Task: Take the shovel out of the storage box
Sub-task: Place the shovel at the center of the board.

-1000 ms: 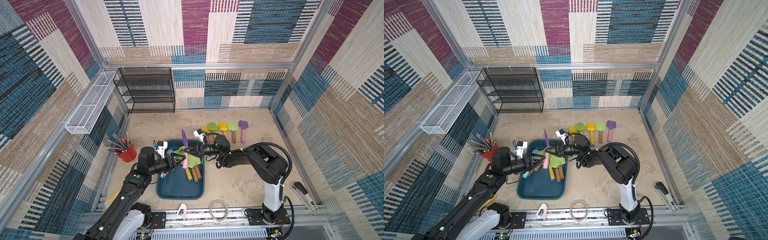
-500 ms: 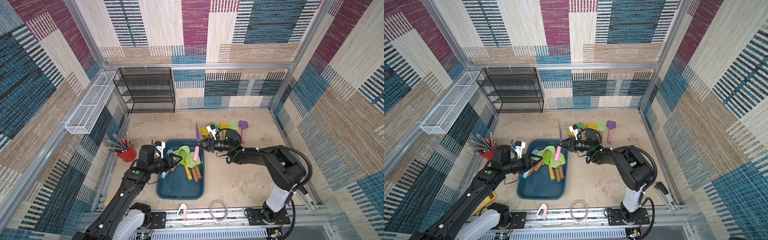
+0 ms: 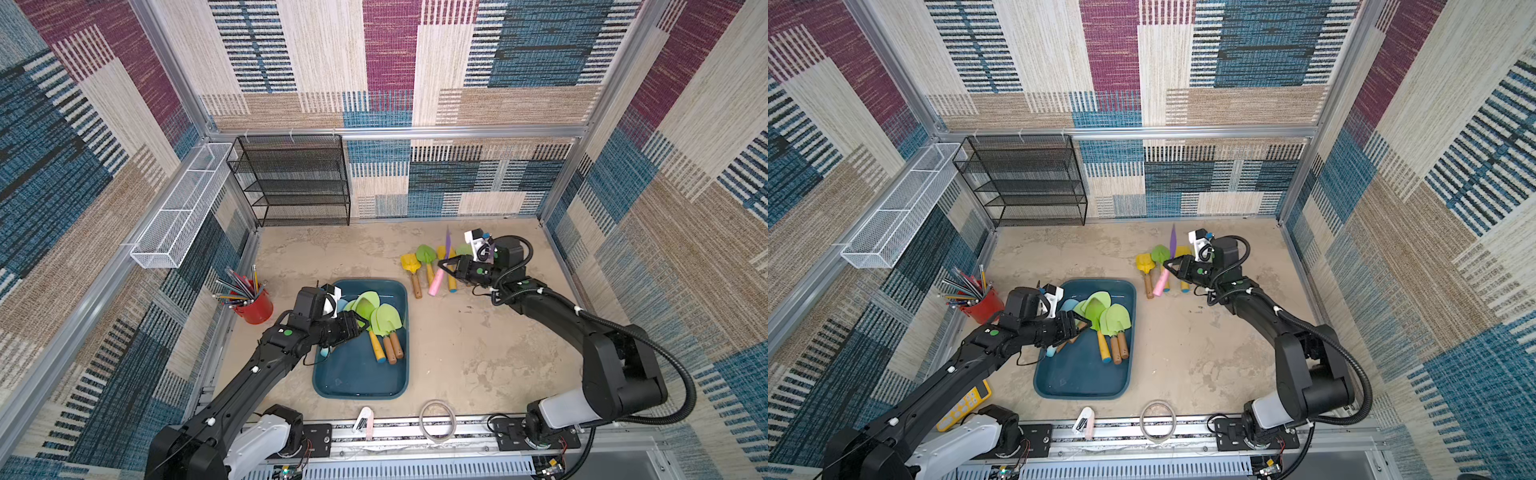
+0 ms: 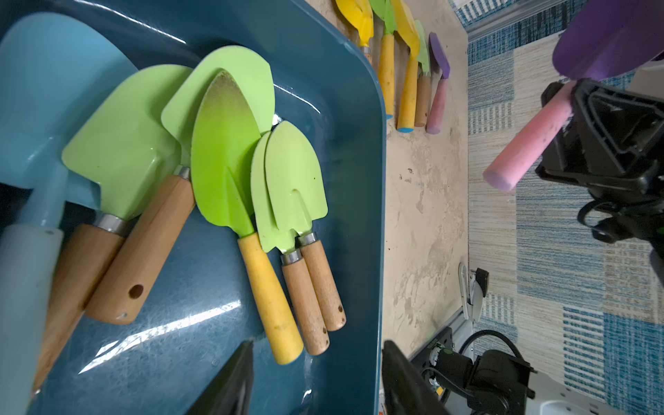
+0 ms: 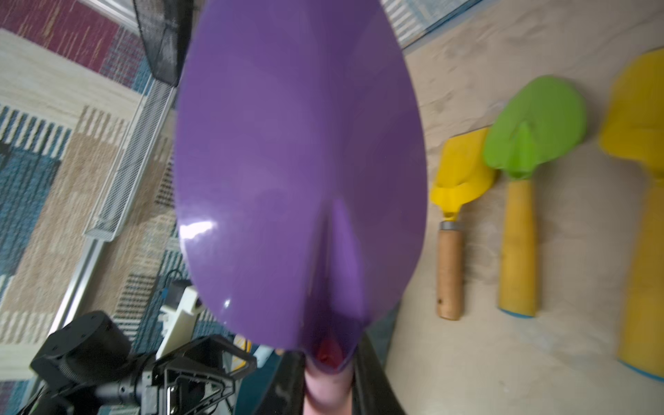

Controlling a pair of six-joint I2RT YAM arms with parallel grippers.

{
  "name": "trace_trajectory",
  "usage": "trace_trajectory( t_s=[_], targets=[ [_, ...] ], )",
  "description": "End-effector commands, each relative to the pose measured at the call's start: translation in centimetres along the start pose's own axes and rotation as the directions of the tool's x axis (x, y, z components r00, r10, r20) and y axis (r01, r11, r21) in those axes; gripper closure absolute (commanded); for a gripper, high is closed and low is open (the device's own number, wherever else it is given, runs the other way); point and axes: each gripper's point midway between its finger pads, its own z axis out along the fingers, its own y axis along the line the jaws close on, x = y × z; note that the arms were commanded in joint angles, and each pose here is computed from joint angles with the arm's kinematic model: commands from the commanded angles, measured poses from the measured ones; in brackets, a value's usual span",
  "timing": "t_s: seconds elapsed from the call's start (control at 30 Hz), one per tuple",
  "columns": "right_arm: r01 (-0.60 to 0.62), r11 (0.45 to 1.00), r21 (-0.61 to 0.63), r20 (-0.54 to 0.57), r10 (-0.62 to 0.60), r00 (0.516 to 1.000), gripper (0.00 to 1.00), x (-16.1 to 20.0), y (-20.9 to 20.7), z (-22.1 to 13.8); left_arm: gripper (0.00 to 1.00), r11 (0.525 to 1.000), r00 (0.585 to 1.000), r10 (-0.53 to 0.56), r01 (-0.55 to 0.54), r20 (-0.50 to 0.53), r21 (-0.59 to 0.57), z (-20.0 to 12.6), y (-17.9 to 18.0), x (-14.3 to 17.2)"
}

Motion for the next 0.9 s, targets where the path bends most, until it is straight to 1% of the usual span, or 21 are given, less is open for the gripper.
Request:
trace_trajectory(
  t_s=[0.0, 0.13, 0.23, 0.33, 0.4, 0.67, 0.8, 0.87],
  targets=[
    [0.024, 0.980, 0.197, 0.049, -0.034, 0.998, 0.82, -1.3, -3.8, -2.3, 0.40, 0.999, 0.999, 0.048, -0.048, 0.015, 0.011, 0.4, -0.6, -0.5],
    [0.004, 0.924, 0.383, 0.102, -0.047, 0.994, 0.82, -3.1, -8.1, -4.6, 0.40, 0.998, 0.998, 0.066, -0.066, 0.006, 0.012, 1.0, -0.8, -0.4],
    [-0.023, 0.852, 0.522, 0.129, -0.052, 0.990, 0.82, -3.8, -11.8, -6.3, 0.40, 0.997, 0.997, 0.074, -0.073, -0.005, 0.016, 1.4, -0.9, -0.4],
    [-0.050, 0.797, 0.601, 0.162, -0.060, 0.985, 0.80, -4.4, -13.9, -7.8, 0.40, 0.997, 0.997, 0.077, -0.077, -0.016, 0.027, 1.7, -1.0, -0.3],
    [-0.057, 0.743, 0.667, 0.172, -0.079, 0.982, 0.80, -4.7, -15.3, -8.6, 0.40, 0.996, 0.996, 0.082, -0.081, -0.021, 0.030, 1.8, -1.1, -0.2],
    [-0.061, 0.625, 0.778, 0.156, -0.099, 0.983, 0.78, -5.4, -18.9, -9.6, 0.40, 0.995, 0.995, 0.091, -0.090, -0.025, 0.041, 1.8, -1.1, 0.0],
    [-0.079, 0.621, 0.780, 0.161, -0.078, 0.984, 0.78, -5.6, -20.0, -9.4, 0.40, 0.995, 0.996, 0.085, -0.083, -0.032, 0.048, 1.9, -1.1, 0.4],
    [-0.084, 0.610, 0.788, 0.164, -0.077, 0.983, 0.78, -5.8, -20.5, -9.3, 0.40, 0.995, 0.996, 0.085, -0.084, -0.036, 0.050, 1.8, -1.0, 0.6]
  ],
)
